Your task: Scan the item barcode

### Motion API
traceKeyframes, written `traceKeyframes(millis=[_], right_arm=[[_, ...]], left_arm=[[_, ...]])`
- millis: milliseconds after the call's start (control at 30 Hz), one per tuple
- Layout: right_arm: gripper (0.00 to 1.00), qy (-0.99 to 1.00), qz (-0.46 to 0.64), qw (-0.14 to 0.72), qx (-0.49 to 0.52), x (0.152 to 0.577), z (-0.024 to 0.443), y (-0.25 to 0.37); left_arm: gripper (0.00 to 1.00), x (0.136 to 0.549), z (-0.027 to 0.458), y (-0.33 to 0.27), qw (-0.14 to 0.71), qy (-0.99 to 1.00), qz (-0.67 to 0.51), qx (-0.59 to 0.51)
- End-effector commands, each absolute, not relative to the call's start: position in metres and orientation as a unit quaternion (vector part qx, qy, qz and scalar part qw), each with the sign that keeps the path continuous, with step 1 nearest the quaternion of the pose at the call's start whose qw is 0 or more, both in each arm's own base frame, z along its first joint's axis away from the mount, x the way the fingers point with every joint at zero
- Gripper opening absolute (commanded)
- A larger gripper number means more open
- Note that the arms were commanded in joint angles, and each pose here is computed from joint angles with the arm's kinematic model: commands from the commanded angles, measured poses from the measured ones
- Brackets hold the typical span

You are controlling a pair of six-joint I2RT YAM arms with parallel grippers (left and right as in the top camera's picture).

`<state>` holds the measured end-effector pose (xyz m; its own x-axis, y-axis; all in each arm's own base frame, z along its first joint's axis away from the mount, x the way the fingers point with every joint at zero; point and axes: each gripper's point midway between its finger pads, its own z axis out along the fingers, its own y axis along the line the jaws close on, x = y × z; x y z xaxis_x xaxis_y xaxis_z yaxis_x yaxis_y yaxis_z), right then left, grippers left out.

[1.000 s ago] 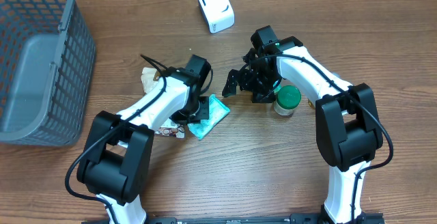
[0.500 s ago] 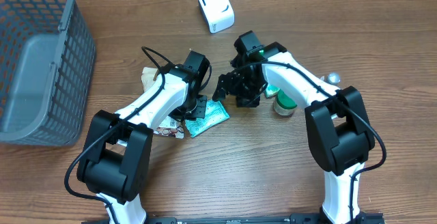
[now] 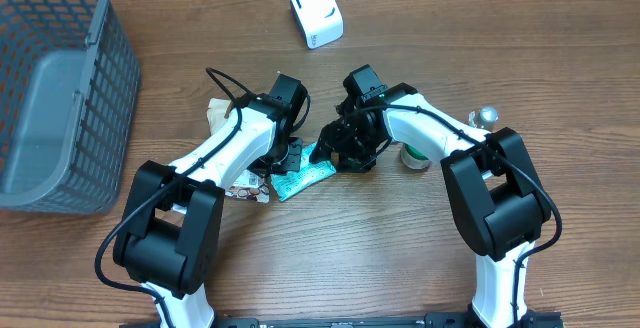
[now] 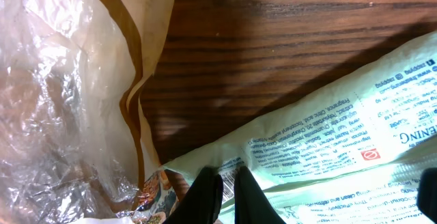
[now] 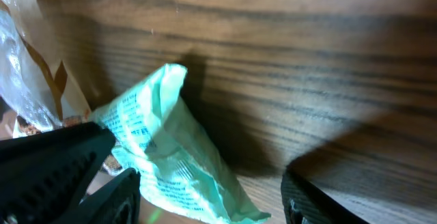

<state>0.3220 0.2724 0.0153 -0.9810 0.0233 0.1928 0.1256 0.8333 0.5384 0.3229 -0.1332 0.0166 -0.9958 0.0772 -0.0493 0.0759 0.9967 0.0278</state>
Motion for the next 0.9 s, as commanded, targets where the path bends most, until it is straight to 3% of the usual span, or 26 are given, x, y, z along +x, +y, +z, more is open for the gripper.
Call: traceKeyframes(millis=[0, 233, 433, 567, 633, 700, 867], right_arm=[[0.59, -0.952, -0.290, 0.088, -0.037, 0.318, 0.015, 0.273], [0.45, -0.933, -0.349, 0.079, -0.039, 0.321, 0.012, 0.290], [0.43, -0.888, -0.454, 0.067, 0.011, 0.316, 0.023, 0.314], [0.42, -0.883, -0.466, 0.063, 0.018, 0.317, 0.026, 0.316], [0.32, -0.880, -0.470, 0.058, 0.024, 0.318, 0.028, 0.318], [0.28, -0.875, -0.480, 0.058, 0.032, 0.317, 0.031, 0.320], [0.34, -0.875, -0.479, 0.059, 0.031, 0.317, 0.031, 0.320]], left_arm=[[0.08, 0.325, 0.014, -0.131, 0.027, 0.999, 0.021, 0.024], [0.06, 0.325, 0.013, -0.131, 0.026, 0.999, 0.022, 0.024], [0.05, 0.325, 0.013, -0.131, 0.026, 0.999, 0.022, 0.024], [0.05, 0.325, 0.013, -0.131, 0.026, 0.999, 0.022, 0.024], [0.05, 0.325, 0.013, -0.131, 0.026, 0.999, 0.022, 0.024], [0.04, 0.325, 0.013, -0.131, 0.026, 0.999, 0.022, 0.024], [0.04, 0.325, 0.013, -0.131, 0.026, 0.999, 0.022, 0.024]])
